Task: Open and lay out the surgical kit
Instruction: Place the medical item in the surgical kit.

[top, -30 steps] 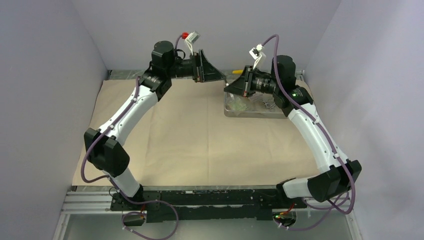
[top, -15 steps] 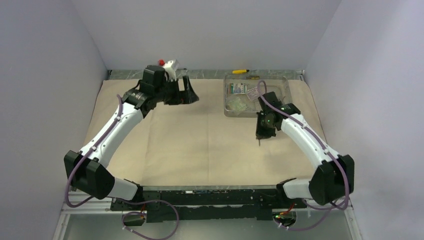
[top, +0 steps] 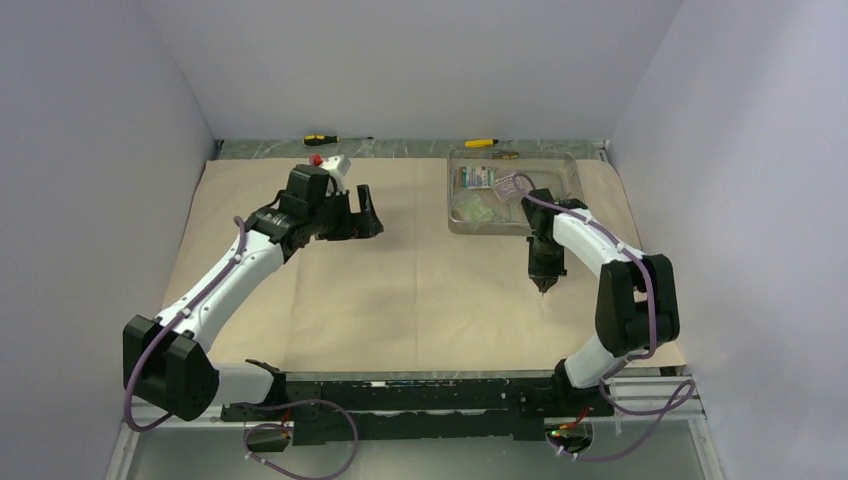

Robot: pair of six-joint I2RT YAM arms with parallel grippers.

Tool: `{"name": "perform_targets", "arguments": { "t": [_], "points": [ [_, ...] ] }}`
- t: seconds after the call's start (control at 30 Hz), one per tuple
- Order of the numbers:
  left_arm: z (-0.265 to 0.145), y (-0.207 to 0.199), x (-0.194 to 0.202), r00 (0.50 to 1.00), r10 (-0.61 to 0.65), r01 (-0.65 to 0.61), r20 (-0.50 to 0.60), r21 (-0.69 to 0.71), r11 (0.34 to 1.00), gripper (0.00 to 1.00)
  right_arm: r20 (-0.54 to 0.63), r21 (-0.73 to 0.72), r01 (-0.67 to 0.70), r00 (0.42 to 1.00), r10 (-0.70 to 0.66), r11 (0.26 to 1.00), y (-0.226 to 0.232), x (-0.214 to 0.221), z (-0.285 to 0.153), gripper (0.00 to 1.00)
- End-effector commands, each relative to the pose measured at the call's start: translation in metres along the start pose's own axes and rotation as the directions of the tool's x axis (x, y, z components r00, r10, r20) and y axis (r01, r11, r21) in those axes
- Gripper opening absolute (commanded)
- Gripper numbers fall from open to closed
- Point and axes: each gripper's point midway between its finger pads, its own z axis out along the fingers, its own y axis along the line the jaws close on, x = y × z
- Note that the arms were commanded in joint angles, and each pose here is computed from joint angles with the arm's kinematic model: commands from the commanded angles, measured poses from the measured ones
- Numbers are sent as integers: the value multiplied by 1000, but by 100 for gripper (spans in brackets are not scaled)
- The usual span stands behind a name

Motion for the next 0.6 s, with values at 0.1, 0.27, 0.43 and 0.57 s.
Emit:
{"name": "perform_targets", "arguments": {
  "t": [0.1, 0.27, 0.43, 0.57],
  "points": [
    [2, 2, -14, 995, 43, -43, 94, -4, 999, 99, -34, -33, 36, 999, -37, 999, -6, -6, 23, 0],
    [9, -3, -12, 994, 72, -74, 76, 30, 997, 99, -124, -76, 47, 991, -56, 996, 0, 4, 33, 0],
    [15, -1, -12, 994, 85, -87, 63, 28, 996, 100, -194, -74, 26, 980, -40, 997, -1, 14, 37, 0],
    [19, 0, -14, 995, 89, -91, 54, 26, 996, 99, -224, -51, 13, 974, -24, 999, -5, 18, 41, 12]
  ]
}}
